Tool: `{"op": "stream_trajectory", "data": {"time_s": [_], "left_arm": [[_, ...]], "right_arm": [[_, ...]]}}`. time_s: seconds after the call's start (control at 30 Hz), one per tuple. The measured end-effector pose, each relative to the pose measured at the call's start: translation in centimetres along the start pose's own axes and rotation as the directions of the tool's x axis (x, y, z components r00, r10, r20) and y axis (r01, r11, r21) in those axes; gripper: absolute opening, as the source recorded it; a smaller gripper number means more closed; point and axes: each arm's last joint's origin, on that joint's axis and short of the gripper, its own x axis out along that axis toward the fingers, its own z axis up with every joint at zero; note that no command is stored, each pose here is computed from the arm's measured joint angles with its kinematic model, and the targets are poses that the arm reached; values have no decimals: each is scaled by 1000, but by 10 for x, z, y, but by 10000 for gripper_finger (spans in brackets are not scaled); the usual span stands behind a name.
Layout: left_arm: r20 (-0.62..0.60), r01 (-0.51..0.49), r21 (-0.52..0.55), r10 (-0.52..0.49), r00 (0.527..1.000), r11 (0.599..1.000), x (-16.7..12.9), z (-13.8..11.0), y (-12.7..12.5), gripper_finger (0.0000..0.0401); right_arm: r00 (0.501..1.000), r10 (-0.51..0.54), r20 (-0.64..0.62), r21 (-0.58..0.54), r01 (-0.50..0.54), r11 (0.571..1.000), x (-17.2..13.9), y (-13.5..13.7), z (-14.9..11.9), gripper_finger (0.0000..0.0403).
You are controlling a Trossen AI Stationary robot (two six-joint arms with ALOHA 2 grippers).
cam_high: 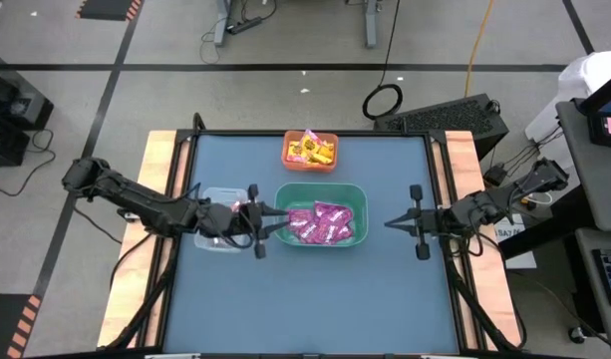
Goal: Sort candy
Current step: Return to Home Position
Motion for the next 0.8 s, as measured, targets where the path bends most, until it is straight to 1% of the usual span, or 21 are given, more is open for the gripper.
{"op": "stream_trajectory", "data": {"time_s": [0.07, 0.13, 0.23, 0.3, 0.37, 0.47, 0.57, 0.6, 0.7, 0.8], "left_arm": [[0, 7, 2, -7, 1000, 1000, 1, -4, 2, 111], [30, 3, -3, -3, 1000, 1000, 0, -8, 4, 111], [47, 1, -22, 0, 999, 1000, -8, -19, 7, 111], [36, 0, -50, 2, 999, 999, -15, -28, 10, 108], [46, 2, -87, 2, 999, 996, -24, -33, 13, 96], [60, 9, -130, -1, 998, 991, -36, -41, 17, 64], [112, 78, -148, -61, 992, 986, -46, -49, 19, 19], [127, 90, -152, -71, 989, 984, -49, -50, 20, 10], [143, 98, -179, -73, 987, 979, -58, -58, 23, 7], [149, 97, -184, -70, 986, 978, -64, -65, 25, 4]], "right_arm": [[1000, 2, -14, 2, -2, 1000, 0, 0, -1, 1], [1000, 5, -28, 6, -5, 1000, 0, 0, -3, 0], [999, 8, -52, 11, -8, 1000, 0, 1, -6, 0], [999, 7, -43, 22, -6, 1000, 1, 2, -10, 0], [999, 7, -39, 32, -5, 999, 1, 4, -18, 0], [1000, 5, -22, 51, -4, 999, 3, 7, -33, 0], [1000, 1, -4, 69, -1, 998, 2, 8, -44, 0], [1000, 1, -5, 77, -1, 997, 2, 9, -47, 0], [1000, -1, 6, 95, 1, 995, 0, 8, -51, 0], [1000, -2, 16, 101, 1, 995, -2, 8, -54, 0]]}}
